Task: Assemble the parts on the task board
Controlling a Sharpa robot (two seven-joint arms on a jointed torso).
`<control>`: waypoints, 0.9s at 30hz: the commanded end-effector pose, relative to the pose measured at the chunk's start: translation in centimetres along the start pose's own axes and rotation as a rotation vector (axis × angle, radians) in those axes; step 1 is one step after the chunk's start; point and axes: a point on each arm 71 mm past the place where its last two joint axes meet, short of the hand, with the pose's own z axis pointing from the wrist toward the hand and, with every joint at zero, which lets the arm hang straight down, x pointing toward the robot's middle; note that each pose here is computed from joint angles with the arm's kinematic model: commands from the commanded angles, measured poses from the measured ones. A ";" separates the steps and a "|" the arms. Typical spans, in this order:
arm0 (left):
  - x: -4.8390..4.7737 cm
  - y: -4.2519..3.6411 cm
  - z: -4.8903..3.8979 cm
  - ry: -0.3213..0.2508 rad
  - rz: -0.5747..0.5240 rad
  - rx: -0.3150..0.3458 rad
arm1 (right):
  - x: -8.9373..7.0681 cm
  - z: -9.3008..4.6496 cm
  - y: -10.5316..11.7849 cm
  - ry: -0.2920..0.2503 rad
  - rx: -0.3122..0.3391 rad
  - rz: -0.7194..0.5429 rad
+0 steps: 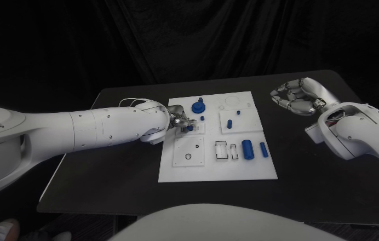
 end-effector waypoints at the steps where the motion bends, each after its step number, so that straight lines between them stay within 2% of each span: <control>1: 0.82 -0.01 0.10 0.033 0.003 0.011 | 0.2 0.0 -0.1 0.008 0.014 -0.002; 27: 1.11 0.09 0.18 0.062 0.014 -0.003 | 0.2 -0.1 -0.1 0.015 0.020 -0.001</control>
